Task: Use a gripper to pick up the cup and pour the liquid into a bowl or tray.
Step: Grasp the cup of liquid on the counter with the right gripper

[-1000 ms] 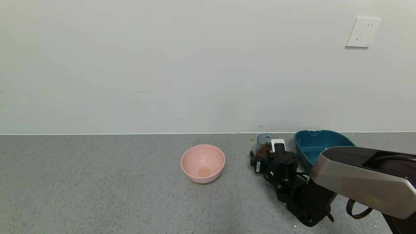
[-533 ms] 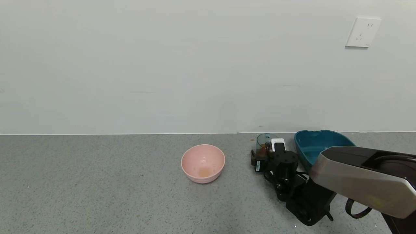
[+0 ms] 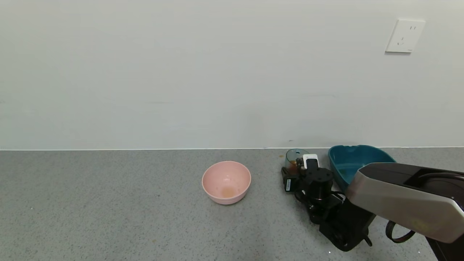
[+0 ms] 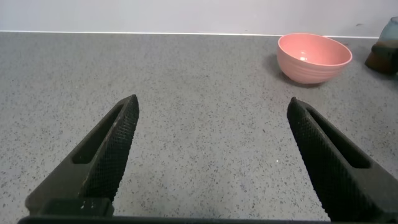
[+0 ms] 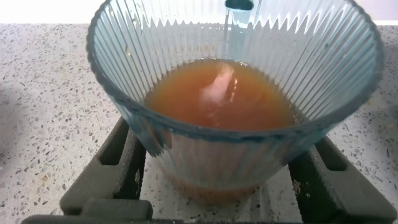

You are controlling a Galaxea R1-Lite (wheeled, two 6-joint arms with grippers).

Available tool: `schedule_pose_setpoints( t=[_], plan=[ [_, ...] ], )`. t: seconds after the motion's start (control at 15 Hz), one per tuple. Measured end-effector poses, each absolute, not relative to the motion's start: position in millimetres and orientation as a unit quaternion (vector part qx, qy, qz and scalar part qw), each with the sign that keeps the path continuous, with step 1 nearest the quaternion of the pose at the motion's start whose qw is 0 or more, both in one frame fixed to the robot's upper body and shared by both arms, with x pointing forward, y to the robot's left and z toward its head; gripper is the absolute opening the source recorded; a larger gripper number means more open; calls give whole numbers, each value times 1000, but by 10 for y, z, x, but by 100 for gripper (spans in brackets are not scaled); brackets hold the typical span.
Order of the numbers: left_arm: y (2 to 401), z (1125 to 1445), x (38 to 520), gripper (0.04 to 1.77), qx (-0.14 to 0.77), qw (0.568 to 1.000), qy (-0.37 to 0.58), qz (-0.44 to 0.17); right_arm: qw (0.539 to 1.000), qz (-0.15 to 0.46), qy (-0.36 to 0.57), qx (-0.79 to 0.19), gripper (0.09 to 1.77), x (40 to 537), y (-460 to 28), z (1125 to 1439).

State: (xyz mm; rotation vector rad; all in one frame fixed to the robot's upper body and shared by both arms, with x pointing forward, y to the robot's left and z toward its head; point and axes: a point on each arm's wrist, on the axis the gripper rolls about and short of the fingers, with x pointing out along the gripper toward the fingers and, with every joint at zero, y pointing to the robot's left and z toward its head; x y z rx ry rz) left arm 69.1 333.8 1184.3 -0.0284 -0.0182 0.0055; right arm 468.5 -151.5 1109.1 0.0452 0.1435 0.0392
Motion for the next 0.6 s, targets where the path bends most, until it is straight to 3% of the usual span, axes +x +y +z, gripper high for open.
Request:
schedule_pose_setpoints(
  t=[0.6],
  plan=[
    [3338,11843,691,172,-14,1000,-9,3,997,19,66,25,134,4695,-1541,11174]
  ],
)
